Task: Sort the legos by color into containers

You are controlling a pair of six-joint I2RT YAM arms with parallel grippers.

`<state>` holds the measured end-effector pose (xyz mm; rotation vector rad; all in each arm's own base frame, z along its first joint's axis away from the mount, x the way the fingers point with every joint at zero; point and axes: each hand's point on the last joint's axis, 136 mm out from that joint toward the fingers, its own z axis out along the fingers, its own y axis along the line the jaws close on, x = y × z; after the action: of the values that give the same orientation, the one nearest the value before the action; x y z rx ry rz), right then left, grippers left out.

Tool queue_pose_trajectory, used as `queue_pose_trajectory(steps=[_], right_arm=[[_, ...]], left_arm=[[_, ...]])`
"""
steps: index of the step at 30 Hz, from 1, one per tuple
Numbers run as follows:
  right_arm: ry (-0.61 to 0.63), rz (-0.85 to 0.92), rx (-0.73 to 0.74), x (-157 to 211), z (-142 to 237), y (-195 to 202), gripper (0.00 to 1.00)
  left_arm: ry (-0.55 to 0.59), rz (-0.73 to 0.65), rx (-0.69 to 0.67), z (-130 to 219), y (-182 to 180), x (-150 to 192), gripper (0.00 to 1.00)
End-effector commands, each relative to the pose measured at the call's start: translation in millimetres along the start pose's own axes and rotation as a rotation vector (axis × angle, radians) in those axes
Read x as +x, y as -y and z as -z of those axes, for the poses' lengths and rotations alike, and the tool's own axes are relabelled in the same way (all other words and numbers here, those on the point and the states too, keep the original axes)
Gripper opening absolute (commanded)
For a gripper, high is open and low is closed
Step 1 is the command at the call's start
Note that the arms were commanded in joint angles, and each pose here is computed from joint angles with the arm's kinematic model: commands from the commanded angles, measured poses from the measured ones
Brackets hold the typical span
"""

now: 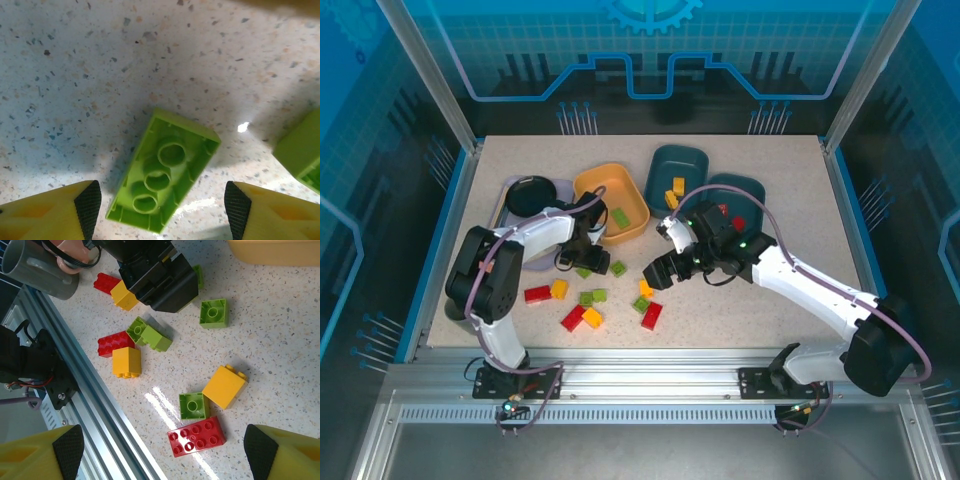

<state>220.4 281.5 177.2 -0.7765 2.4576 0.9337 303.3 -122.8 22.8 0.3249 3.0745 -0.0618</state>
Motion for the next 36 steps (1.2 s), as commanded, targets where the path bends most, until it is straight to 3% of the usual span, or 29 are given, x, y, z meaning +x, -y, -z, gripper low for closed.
queue_pose_trajectory(steps=[1, 3, 8, 15, 22, 27, 31, 36], right_arm=[[-0.002, -0.026, -0.008, 1.6, 2.4, 1.5, 0.85], [-0.005, -0.028, -0.005, 2.5, 1.8, 2.2, 0.85], [-0.004, -0.033, 0.004, 1.8, 1.0, 4.9, 0.84], [0.005, -0.037, 0.006, -4.4, 1.1, 7.6, 0.83], [0.032, -0.044, 0.036, -16.5, 8.5, 13.0, 0.81], [0.165, -0.124, 0.06, -48.7, 29.3, 27.6, 0.82], [0.262, -0.167, 0.052, -85.6, 36.6, 36.0, 0.86], [0.292, -0.207, 0.036, -119.7, 30.5, 45.6, 0.88]], left_arm=[[-0.044, -0.003, -0.028, -12.7, -4.1, 5.2, 0.66], [-0.054, 0.012, -0.02, -15.1, -2.4, 7.0, 0.63], [-0.057, 0.038, -0.003, -17.8, 2.0, 14.1, 0.38], [0.018, 0.053, -0.04, 0.3, 3.6, 12.9, 0.26], [0.169, 0.164, -0.011, 68.0, 5.1, 3.0, 0.24], [0.219, 0.244, 0.012, 112.0, 4.8, -6.4, 0.25], [0.248, 0.316, 0.049, 124.7, 2.2, -44.9, 0.25], [0.215, 0.389, 0.038, 109.9, -4.6, -98.9, 0.25]])
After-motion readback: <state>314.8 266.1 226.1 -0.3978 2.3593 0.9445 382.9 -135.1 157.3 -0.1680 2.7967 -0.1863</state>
